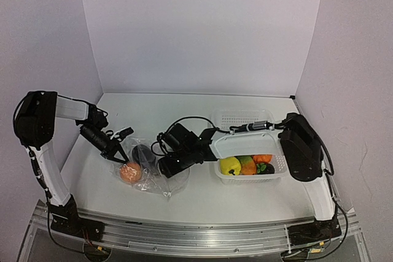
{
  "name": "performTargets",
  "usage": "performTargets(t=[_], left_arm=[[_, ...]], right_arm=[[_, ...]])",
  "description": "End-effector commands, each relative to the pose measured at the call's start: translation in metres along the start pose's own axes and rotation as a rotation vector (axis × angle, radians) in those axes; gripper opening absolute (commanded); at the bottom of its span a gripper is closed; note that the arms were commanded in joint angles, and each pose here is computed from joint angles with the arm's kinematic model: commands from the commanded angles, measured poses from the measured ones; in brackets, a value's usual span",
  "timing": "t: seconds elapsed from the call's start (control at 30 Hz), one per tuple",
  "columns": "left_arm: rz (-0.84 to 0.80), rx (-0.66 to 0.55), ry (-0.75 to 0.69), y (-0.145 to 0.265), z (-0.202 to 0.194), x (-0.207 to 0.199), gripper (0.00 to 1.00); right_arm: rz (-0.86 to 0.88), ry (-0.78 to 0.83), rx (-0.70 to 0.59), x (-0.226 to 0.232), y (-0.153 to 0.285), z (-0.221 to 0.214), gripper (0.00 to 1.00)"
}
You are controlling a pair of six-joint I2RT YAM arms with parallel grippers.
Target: Open the zip-top bag and remove the fake food
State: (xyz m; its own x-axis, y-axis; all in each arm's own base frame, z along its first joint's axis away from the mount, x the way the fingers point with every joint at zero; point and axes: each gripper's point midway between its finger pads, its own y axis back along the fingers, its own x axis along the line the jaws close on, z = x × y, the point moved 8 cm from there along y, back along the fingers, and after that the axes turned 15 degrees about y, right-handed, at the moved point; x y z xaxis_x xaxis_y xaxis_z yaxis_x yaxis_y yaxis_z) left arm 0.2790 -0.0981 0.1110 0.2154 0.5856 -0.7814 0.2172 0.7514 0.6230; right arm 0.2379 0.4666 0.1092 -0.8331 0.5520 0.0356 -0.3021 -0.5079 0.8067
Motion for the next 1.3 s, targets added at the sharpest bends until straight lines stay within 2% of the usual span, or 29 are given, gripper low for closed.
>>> performTargets(t=[0.0,0.1,0.23,0.5,0.63,0.73,0.93,1.1,1.27], left_arm=[[0.014,-0.018,-0.013,0.003,0.007,0.002,0.0],[0.021,-0.021,-0.015,0.004,0.008,0.002,0.0],[0.027,-0.024,-0.016,0.005,0.009,0.002,0.0],[0.035,-0.029,-0.019,0.006,0.009,0.002,0.0],[0.038,-0.03,-0.017,0.006,0.009,0.002,0.0],[0.037,-0.031,-0.019,0.006,0.008,0.002,0.0],[0.033,-0.033,-0.017,0.006,0.008,0.002,0.0],[0.035,-0.032,-0.027,0.006,0.011,0.002,0.0],[0.041,-0.023,-0.037,0.006,0.011,0.003,0.0]], right_arm=[[0.013,0.042,-0.03,0.01,0.051,0.017,0.63],[0.099,0.001,-0.009,0.018,0.044,0.015,0.5],[0.189,-0.046,0.037,0.027,0.029,0.008,0.4],[0.247,-0.045,0.047,0.034,0.009,0.011,0.31],[0.346,-0.054,0.021,0.044,0.009,0.026,0.26],[0.355,-0.077,0.013,0.044,0.007,0.03,0.28],[0.209,-0.121,-0.006,0.02,-0.009,0.027,0.31],[0.143,-0.05,-0.042,0.011,-0.021,0.031,0.32],[0.12,-0.021,-0.134,0.0,-0.026,0.039,0.35]])
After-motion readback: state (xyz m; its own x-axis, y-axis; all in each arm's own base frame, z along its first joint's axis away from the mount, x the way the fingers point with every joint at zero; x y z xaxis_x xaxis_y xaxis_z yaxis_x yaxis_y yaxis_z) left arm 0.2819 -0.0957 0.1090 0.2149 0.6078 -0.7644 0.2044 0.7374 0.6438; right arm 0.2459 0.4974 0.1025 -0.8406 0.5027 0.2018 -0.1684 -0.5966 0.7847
